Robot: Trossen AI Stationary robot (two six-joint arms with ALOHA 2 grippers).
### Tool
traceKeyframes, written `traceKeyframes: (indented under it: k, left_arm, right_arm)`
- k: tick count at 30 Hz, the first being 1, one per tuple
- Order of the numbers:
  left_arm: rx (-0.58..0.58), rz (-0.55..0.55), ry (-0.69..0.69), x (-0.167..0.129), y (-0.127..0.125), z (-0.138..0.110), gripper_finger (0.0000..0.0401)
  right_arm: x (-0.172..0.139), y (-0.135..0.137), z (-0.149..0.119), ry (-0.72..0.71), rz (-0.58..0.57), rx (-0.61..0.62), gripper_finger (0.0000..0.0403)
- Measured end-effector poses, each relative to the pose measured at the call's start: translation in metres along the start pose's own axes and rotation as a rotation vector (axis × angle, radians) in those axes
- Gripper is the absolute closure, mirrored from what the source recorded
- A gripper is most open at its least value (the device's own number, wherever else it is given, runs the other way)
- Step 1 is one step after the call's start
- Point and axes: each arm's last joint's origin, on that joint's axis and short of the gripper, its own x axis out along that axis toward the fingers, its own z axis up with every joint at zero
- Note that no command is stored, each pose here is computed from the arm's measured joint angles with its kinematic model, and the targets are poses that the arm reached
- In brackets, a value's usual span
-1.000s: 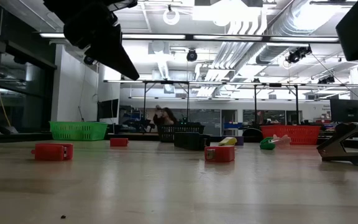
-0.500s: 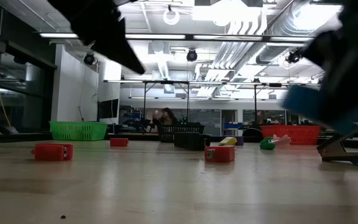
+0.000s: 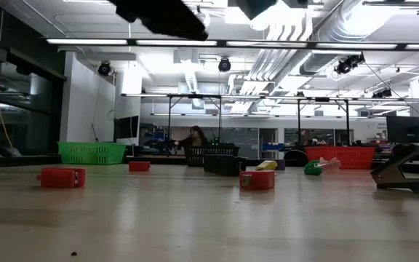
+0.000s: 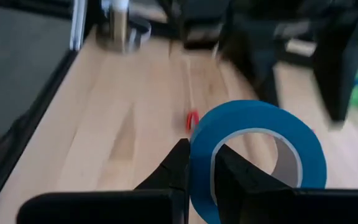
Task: Pick and place Stapler, Stapler remover, tape
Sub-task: Put the light blue tape in the green bin
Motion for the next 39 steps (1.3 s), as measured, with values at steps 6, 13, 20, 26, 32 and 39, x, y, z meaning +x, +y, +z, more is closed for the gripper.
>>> traceKeyframes:
  k: [6,13,20,26,32,39]
  left_arm:
    - [0.024,-0.079,-0.072,0.000,-0.002,0.007,0.0197]
    - [0.062,-0.165,-0.155,-0.001,-0.004,0.014,0.0197]
    - [0.099,-0.183,-0.212,-0.002,-0.005,0.019,0.0197]
    - [0.135,-0.246,-0.299,-0.004,-0.006,0.026,0.0197]
    - [0.163,-0.249,-0.317,-0.005,-0.006,0.027,0.0197]
    - [0.195,-0.249,-0.377,-0.006,-0.006,0.032,0.0197]
  right_arm:
    - [-0.002,0.001,0.013,-0.098,0.009,-0.041,0.0372]
    - [-0.002,-0.001,0.014,-0.110,-0.011,-0.033,0.0372]
    - [-0.001,0.000,0.014,-0.108,0.015,-0.032,0.0372]
    - [0.001,-0.003,0.015,-0.113,0.025,-0.025,0.0372]
    - [0.005,-0.007,0.019,-0.132,0.067,-0.020,0.0372]
    - [0.010,-0.013,0.027,-0.194,0.153,-0.022,0.0372]
